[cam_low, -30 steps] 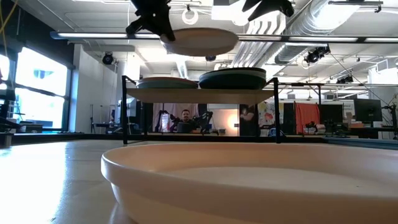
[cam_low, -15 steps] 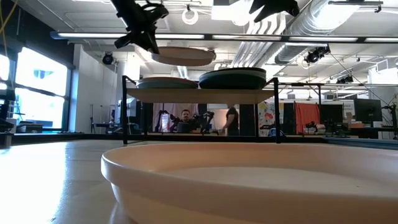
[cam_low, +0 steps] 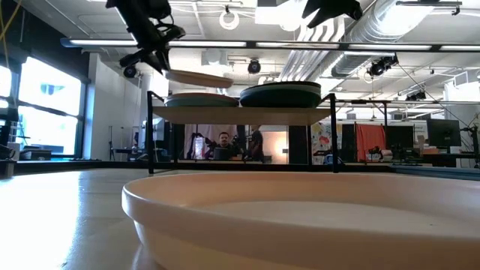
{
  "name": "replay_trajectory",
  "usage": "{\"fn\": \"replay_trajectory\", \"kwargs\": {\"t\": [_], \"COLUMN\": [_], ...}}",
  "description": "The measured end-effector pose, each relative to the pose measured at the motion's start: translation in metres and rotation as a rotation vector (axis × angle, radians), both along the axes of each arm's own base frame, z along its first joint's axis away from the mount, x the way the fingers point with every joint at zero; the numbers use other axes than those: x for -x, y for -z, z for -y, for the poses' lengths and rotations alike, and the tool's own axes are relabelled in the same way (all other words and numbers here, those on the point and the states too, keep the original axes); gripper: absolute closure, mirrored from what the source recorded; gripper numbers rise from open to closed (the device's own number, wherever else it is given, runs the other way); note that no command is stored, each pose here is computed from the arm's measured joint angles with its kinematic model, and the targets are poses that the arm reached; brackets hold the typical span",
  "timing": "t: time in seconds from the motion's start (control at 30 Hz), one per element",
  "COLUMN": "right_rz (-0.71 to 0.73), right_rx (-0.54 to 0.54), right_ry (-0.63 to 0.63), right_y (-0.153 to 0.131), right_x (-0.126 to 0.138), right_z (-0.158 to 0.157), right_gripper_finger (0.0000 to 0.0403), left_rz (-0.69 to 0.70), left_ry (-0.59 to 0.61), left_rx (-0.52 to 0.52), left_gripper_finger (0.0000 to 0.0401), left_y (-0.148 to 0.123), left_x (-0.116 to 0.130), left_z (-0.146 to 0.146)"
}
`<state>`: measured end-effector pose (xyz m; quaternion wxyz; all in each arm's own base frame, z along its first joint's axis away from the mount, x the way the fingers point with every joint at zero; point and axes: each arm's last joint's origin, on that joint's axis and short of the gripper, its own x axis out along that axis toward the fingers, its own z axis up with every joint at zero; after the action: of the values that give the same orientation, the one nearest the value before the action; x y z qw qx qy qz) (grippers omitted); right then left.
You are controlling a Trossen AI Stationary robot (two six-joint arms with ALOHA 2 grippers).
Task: Place and stack plates onto a shelf
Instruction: Stack the white plate on the top of the orange plate on the shelf
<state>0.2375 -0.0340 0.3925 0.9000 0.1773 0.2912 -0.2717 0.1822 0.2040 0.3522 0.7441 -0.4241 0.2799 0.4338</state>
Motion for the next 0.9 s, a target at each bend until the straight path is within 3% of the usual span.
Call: {"fn": "replay_trajectory", "kwargs": {"t": [0.9], "right_rz": [-0.001], "right_rx": [0.0], "right_ry": [0.0], "right_y": [0.0], "right_x": [0.0], "right_z": [0.0], "right_gripper_finger": [0.0276], "left_rz": [-0.016], "left_ry": [0.003], "left_rx": [0.084], "left_gripper_finger": [0.0387], "left_y": [0.018], "left_x": [-0.013], "left_z": [-0.011]}}
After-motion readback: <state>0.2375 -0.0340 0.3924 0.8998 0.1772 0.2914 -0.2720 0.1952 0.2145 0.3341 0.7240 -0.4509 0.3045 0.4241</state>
